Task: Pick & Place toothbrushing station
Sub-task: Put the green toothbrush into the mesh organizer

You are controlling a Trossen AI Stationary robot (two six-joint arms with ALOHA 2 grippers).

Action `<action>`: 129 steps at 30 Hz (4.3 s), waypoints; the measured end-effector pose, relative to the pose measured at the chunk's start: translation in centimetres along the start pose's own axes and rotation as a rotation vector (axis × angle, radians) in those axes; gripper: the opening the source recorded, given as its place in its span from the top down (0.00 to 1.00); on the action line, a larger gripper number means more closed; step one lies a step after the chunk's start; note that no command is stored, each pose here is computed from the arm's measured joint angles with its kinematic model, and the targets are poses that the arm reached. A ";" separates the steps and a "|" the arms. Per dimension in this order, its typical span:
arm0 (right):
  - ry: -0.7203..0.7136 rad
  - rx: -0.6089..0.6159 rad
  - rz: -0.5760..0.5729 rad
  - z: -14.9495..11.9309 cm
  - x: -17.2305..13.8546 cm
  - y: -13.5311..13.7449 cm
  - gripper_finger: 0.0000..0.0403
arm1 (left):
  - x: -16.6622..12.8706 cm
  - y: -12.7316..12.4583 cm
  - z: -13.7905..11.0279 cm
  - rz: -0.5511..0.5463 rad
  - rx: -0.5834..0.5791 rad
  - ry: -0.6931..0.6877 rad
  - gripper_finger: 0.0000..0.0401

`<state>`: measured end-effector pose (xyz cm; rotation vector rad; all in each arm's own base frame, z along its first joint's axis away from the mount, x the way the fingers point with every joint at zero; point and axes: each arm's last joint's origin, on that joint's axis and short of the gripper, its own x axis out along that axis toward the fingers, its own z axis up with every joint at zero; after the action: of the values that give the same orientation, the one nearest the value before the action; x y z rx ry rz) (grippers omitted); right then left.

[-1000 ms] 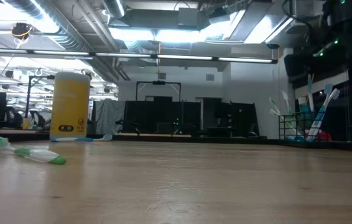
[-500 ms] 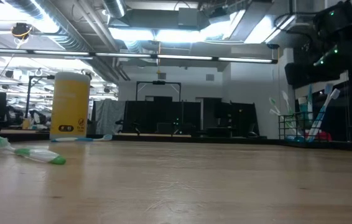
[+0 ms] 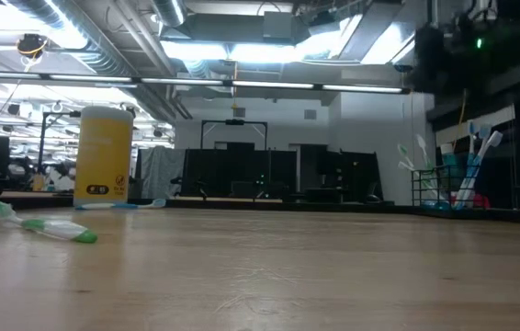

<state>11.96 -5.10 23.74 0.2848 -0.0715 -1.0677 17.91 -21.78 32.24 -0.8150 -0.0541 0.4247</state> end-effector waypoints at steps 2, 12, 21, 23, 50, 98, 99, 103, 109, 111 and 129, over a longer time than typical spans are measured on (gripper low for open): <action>0.094 0.100 0.291 -0.3 -0.7 1.9 0.69 | 0.2 0.2 0.0 0.005 0.041 0.025 0.76; 0.346 0.454 0.833 -2.0 -6.3 8.0 0.77 | 1.5 6.7 -1.6 0.611 -0.115 0.549 0.78; 0.321 0.380 0.851 0.4 -8.5 12.2 0.79 | 6.6 7.9 -2.8 0.848 -0.316 0.570 0.78; 0.307 0.348 0.867 1.3 -8.9 13.0 0.79 | 7.3 8.3 -2.9 0.884 -0.321 0.565 0.78; 0.263 0.242 0.948 4.1 -12.5 14.4 0.79 | 13.7 12.5 -6.6 1.194 -0.433 0.655 0.70; 0.312 0.215 1.094 4.0 -15.1 14.0 0.79 | 17.7 12.7 -10.0 1.285 -0.410 0.627 0.70; 0.313 0.216 1.096 4.0 -15.1 14.0 0.79 | 17.9 12.8 -10.0 1.283 -0.413 0.621 0.70; 0.318 0.223 1.101 4.1 -15.3 13.9 0.79 | 18.8 13.5 -9.9 1.296 -0.420 0.598 0.70; 0.316 0.224 1.100 4.2 -15.3 13.8 0.79 | 20.2 15.1 -8.0 1.319 -0.359 0.433 0.70; 0.314 0.221 1.100 4.2 -15.3 13.8 0.79 | 21.2 16.1 -6.9 1.309 -0.313 0.336 0.70; 0.316 0.241 1.096 4.3 -15.4 13.8 0.79 | 23.4 16.0 6.2 0.869 0.292 0.767 0.70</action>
<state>15.46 13.71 32.71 0.5423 -0.0585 0.0826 32.50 1.29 22.39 -0.6331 1.0854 0.8784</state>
